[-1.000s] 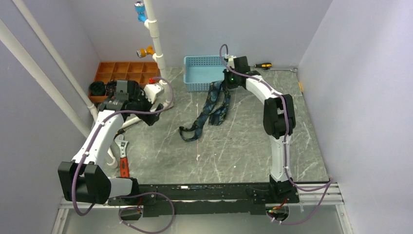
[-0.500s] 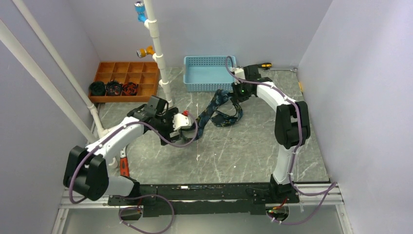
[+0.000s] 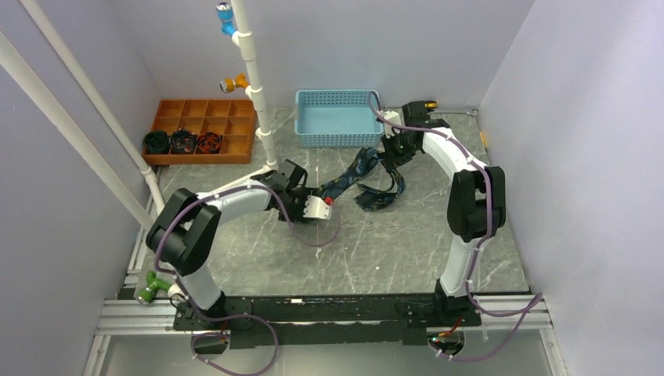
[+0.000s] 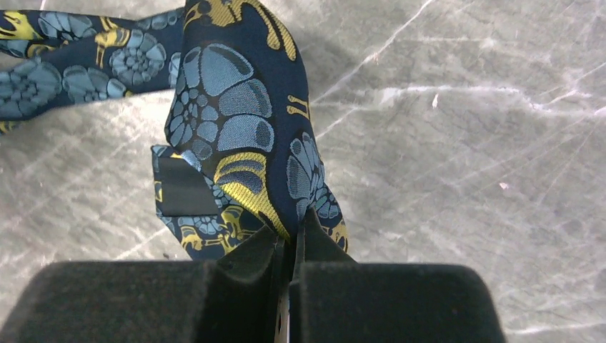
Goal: Roll the ties
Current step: Place the tie at the center of the board.
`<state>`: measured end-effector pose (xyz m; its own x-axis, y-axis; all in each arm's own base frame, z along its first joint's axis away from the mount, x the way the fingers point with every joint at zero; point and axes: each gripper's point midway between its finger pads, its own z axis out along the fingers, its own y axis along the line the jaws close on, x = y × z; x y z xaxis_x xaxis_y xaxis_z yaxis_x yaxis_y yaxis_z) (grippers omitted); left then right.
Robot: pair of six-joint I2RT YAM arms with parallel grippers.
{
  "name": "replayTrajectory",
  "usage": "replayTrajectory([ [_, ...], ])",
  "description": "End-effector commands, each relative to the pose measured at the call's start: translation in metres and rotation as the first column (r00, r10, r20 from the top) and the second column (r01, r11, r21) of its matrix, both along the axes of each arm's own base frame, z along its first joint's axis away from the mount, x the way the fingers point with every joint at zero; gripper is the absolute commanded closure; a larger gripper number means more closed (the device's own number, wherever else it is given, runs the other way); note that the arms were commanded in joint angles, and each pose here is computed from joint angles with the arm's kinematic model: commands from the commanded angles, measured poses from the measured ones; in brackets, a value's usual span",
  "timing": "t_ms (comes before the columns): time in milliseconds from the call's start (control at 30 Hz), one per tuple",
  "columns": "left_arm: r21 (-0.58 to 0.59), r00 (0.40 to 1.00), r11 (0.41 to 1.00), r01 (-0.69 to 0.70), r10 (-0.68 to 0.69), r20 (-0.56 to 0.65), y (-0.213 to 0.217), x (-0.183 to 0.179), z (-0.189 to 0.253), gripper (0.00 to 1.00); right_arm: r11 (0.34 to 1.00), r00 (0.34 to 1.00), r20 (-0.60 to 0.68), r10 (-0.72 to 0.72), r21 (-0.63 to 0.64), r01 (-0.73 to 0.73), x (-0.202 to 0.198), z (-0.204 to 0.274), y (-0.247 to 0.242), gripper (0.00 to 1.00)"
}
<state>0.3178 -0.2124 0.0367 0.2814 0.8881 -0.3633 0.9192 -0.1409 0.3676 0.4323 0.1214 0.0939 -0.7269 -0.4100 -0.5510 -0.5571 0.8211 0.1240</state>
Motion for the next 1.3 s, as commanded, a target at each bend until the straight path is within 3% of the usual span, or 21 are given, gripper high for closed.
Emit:
replayTrajectory([
  [0, 0.093, 0.991, 0.993, 0.071, -0.06, -0.122, 0.004, -0.024, -0.001, 0.59, 0.993, 0.993, 0.047, 0.111, -0.048, -0.109, -0.016, 0.051, -0.018, 1.0],
  [33, 0.102, 0.982, 0.988, 0.112, -0.094, -0.165, 0.002, -0.04, 0.009, 0.81, 0.99, 0.991, 0.029, 0.131, -0.064, -0.129, -0.026, 0.054, -0.025, 1.0],
  [67, 0.09, 0.966, 0.983, 0.161, -0.138, -0.22, -0.004, -0.062, 0.02, 0.96, 0.985, 0.988, 0.011, 0.152, -0.083, -0.15, -0.039, 0.056, -0.034, 1.0],
  [100, 0.055, 0.951, 0.978, 0.201, -0.181, -0.252, -0.011, -0.082, 0.036, 1.0, 0.979, 0.985, 0.001, 0.174, -0.107, -0.173, -0.052, 0.058, -0.042, 1.0],
  [200, -0.143, 0.901, 0.953, 0.267, -0.299, -0.313, -0.033, -0.133, 0.099, 1.0, 0.949, 0.964, -0.031, 0.264, -0.169, -0.265, -0.093, 0.065, -0.064, 1.0],
  [300, -0.281, 0.876, 0.934, 0.222, -0.318, -0.363, -0.04, -0.155, 0.153, 1.0, 0.917, 0.936, -0.058, 0.347, -0.19, -0.351, -0.124, 0.075, -0.073, 1.0],
  [400, -0.378, 0.868, 0.923, 0.063, -0.238, -0.436, -0.033, -0.136, 0.187, 1.0, 0.902, 0.91, -0.098, 0.402, -0.128, -0.412, -0.129, 0.063, -0.064, 1.0],
  [467, -0.417, 0.815, 0.901, -0.118, -0.152, -0.559, -0.024, -0.11, 0.193, 1.0, 0.899, 0.891, -0.162, 0.424, -0.046, -0.436, -0.118, 0.044, -0.048, 1.0],
  [567, -0.332, 0.693, 0.882, -0.336, -0.008, -0.721, -0.008, -0.07, 0.177, 1.0, 0.883, 0.838, -0.29, 0.462, 0.066, -0.464, -0.099, 0.017, -0.02, 0.85],
  [667, -0.166, 0.54, 0.831, -0.531, 0.181, -0.822, 0.011, -0.034, 0.138, 0.96, 0.893, 0.835, -0.331, 0.439, 0.058, -0.446, -0.073, 0.001, -0.008, 0.66],
  [733, -0.099, 0.47, 0.772, -0.628, 0.276, -0.838, 0.029, -0.015, 0.117, 0.85, 0.908, 0.852, -0.332, 0.405, 0.031, -0.419, -0.062, 0.0, -0.014, 0.57],
  [800, -0.088, 0.442, 0.696, -0.713, 0.348, -0.827, 0.048, 0.005, 0.106, 0.68, 0.921, 0.869, -0.333, 0.366, -0.003, -0.389, -0.063, 0.003, -0.028, 0.43],
  [833, -0.095, 0.443, 0.667, -0.739, 0.376, -0.814, 0.057, 0.012, 0.103, 0.65, 0.926, 0.879, -0.327, 0.346, -0.029, -0.376, -0.064, 0.004, -0.035, 0.37],
  [900, -0.107, 0.476, 0.639, -0.762, 0.441, -0.761, 0.07, 0.022, 0.101, 0.53, 0.93, 0.893, -0.319, 0.317, -0.083, -0.359, -0.076, 0.005, -0.049, 0.34],
  [1033, -0.159, 0.589, 0.657, -0.737, 0.508, -0.629, 0.087, 0.026, 0.098, 0.32, 0.929, 0.92, -0.3, 0.252, -0.192, -0.317, -0.106, -0.001, -0.07, 0.29],
  [1067, -0.179, 0.629, 0.675, -0.715, 0.511, -0.586, 0.09, 0.025, 0.1, 0.3, 0.931, 0.927, -0.289, 0.238, -0.203, -0.303, -0.11, 0.002, -0.072, 0.29],
  [1133, -0.22, 0.717, 0.729, -0.648, 0.487, -0.499, 0.095, 0.021, 0.102, 0.13, 0.938, 0.933, -0.291, 0.213, -0.207, -0.279, -0.117, 0.003, -0.074, 0.29],
  [1200, -0.258, 0.828, 0.822, -0.508, 0.384, -0.408, 0.094, 0.005, 0.105, 0.12, 0.946, 0.937, -0.294, 0.188, -0.201, -0.254, -0.123, 0.005, -0.073, 0.27],
  [1267, -0.251, 0.898, 0.884, -0.394, 0.312, -0.31, 0.093, -0.007, 0.098, 0.12, 0.95, 0.942, -0.29, 0.169, -0.205, -0.234, -0.127, 0.007, -0.071, 0.14],
])
